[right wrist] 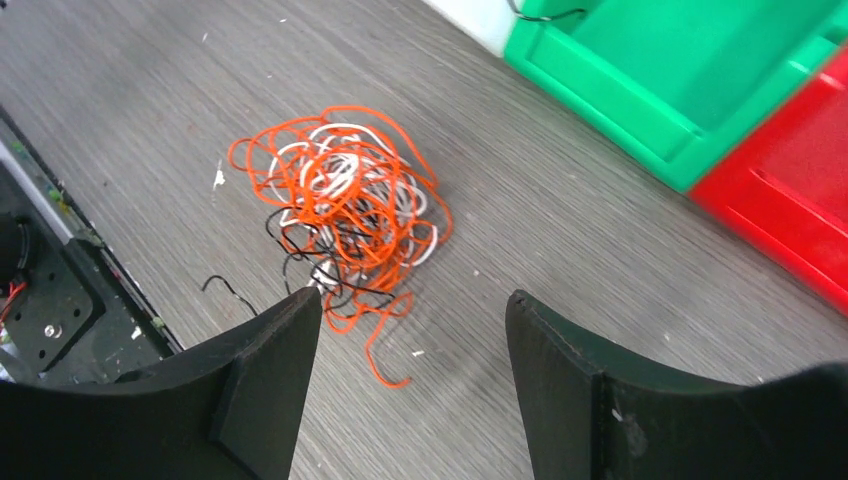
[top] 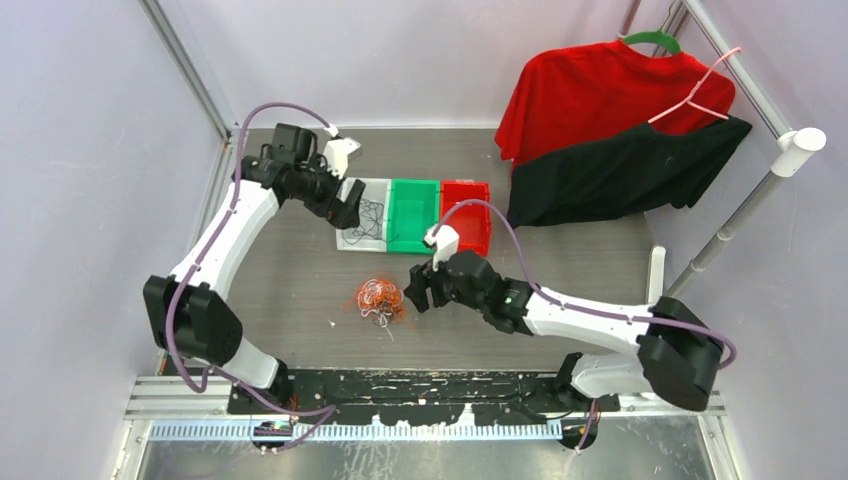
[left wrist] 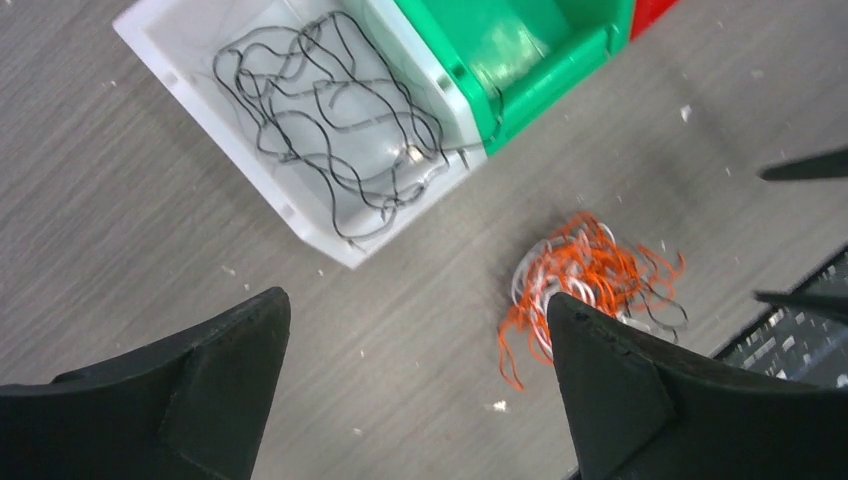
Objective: Untangle the cables
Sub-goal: Untie the cable.
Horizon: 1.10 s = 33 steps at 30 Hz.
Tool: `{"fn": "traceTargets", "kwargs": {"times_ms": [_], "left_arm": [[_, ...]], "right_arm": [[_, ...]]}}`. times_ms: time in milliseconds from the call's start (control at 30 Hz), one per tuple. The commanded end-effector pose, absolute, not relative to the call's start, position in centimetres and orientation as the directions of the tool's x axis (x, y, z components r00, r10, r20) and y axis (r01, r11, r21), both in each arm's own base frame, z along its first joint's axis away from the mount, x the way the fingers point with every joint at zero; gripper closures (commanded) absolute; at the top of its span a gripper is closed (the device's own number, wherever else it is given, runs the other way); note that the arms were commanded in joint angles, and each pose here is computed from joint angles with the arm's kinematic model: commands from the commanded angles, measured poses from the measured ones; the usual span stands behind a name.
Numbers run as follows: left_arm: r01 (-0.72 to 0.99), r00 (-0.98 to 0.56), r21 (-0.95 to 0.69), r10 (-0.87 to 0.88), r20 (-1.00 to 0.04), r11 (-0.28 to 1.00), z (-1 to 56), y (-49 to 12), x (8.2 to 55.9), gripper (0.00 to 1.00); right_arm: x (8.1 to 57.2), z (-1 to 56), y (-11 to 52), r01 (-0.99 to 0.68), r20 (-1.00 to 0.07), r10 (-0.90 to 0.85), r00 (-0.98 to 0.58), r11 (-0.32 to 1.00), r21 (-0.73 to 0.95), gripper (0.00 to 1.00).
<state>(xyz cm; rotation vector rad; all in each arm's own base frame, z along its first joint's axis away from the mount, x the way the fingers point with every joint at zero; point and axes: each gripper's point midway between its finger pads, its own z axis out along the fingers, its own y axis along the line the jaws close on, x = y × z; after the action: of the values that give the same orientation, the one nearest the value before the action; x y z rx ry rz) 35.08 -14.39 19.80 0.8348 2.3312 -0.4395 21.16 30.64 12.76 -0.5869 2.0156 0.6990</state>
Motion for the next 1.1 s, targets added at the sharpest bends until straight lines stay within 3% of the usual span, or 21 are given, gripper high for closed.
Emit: {"fn": "traceTargets", "kwargs": {"times_ms": [0, 300, 600, 800, 967, 1067], "left_arm": [[0.707, -0.604, -0.129, 0.499, -0.621, 0.695, 21.9, -13.7, 30.4, 0.00], [0.755, -0.610, -0.206, 0.551, -0.569, 0.623, 21.7, -13.1, 24.1, 0.00], [0.747, -0.616, -0.233, 0.518, -0.593, 0.622, 21.9, -13.1, 22.8, 0.00], [0.749, -0.595, -0.206, 0.503, -0.627, 0.630, 22.8, -13.0, 22.7, 0.00], [0.757, -0.582, -0.197, 0.506, -0.637, 0.623, 23.3, -12.9, 22.4, 0.00], [0.763, -0.573, -0.191, 0.509, -0.642, 0.618, 23.5, -12.9, 22.3, 0.01]], "right_arm": [[21.7, 15.4, 34.4, -0.757, -0.901, -0.165, -0.400, 0.614, 0.224, 0.27], [24.6, 12.5, 36.6, -0.866, -0.884, -0.342, -0.319, 0.484, 0.125, 0.28], [25.8, 11.3, 38.9, -0.900, -0.868, -0.392, -0.305, 0.416, 0.129, 0.28], [26.0, 9.9, 39.7, -0.904, -0.854, -0.409, -0.321, 0.403, 0.147, 0.33], [26.5, 10.0, 40.0, -0.903, -0.860, -0.403, -0.314, 0.408, 0.138, 0.46], [26.3, 11.4, 40.3, -0.906, -0.871, -0.380, -0.312, 0.396, 0.151, 0.69]]}}
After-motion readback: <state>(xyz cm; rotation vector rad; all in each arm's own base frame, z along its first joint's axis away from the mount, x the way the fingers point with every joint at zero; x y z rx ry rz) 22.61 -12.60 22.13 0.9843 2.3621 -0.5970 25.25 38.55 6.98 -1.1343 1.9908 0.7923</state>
